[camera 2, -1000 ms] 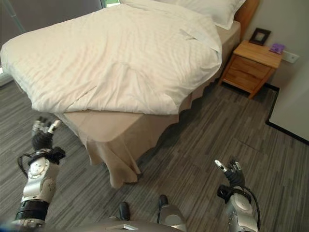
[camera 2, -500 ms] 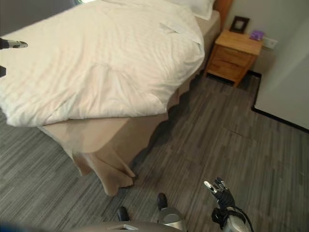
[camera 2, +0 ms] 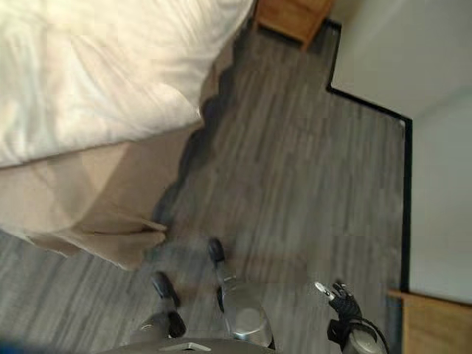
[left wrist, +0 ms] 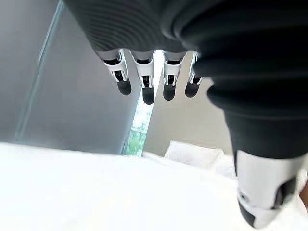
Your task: Making the bed.
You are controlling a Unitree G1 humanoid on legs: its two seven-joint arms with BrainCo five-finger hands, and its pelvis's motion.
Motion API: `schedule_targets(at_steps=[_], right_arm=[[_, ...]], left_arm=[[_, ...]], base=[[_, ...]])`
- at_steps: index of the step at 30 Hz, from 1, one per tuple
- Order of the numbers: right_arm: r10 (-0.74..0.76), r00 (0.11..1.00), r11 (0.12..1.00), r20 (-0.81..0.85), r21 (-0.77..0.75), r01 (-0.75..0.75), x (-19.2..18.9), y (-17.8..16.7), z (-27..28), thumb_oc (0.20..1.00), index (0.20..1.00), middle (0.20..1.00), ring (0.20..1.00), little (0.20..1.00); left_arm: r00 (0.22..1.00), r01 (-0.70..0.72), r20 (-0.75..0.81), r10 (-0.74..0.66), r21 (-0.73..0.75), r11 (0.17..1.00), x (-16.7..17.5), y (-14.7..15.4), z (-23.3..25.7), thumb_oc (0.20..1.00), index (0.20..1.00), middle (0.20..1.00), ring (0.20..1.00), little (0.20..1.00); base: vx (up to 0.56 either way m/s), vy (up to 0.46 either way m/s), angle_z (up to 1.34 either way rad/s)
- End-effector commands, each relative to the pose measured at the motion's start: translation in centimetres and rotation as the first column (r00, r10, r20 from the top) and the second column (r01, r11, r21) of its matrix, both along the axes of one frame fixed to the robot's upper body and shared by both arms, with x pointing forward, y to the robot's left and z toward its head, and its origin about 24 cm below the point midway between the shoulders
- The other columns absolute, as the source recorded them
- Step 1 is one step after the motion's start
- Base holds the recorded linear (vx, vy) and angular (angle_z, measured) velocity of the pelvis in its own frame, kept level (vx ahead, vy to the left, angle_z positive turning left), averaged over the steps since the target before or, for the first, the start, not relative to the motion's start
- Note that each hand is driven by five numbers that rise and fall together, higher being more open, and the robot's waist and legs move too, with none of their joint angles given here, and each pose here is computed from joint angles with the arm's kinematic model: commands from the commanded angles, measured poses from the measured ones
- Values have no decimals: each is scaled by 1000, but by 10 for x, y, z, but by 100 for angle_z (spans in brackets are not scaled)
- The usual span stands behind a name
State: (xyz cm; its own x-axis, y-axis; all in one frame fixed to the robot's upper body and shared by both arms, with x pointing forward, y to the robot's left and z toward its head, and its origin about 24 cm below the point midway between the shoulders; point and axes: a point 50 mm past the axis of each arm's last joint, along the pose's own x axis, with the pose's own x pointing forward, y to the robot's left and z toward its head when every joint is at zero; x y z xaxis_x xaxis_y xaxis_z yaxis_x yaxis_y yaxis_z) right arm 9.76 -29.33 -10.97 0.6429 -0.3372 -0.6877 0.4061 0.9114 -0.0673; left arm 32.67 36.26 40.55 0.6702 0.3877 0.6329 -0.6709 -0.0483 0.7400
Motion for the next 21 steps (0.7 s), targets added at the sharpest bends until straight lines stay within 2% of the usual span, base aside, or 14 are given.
schedule_targets(at_steps=[1,3,10,14,15,16,20,21], right_arm=[[26,990,997,136,-82,-15,37,-15,24,1000,1000,1000,1000,1000],[64,987,992,144,-119,-47,43,-15,27,1000,1000,1000,1000,1000],[87,954,988,289,-145,-46,73,-6,47,1000,1000,1000,1000,1000],[156,938,984,310,-130,-121,78,11,49,1000,1000,1000,1000,1000],[157,938,984,309,-131,-121,78,10,49,1000,1000,1000,1000,1000],[153,942,985,299,-119,-123,76,11,46,1000,1000,1000,1000,1000],[149,949,986,277,-113,-122,75,10,42,1000,1000,1000,1000,1000],[152,948,986,278,-116,-124,76,7,44,1000,1000,1000,1000,1000]], left_arm=[[976,-30,215,26,18,999,-34,3,51,1000,1000,1000,1000,1000],[963,16,271,-14,-2,1000,-37,0,55,1000,1000,1000,1000,1000],[961,66,274,-27,-134,989,-31,14,33,1000,1000,1000,1000,1000],[979,55,204,-6,-238,970,-22,26,5,1000,1000,1000,1000,1000],[979,55,203,-6,-239,969,-22,26,4,887,887,887,887,887],[986,46,166,0,-269,962,-20,31,-6,200,200,200,200,200],[987,77,158,-35,-266,961,-15,26,-9,200,200,200,200,200],[983,120,165,-81,-241,963,-12,20,-7,200,200,200,200,200]], base=[[-87,-45,11],[-25,-18,4],[12,2,7],[12,-50,-7],[27,-33,2],[33,-29,-3],[8,-7,-1],[34,-19,-1]])
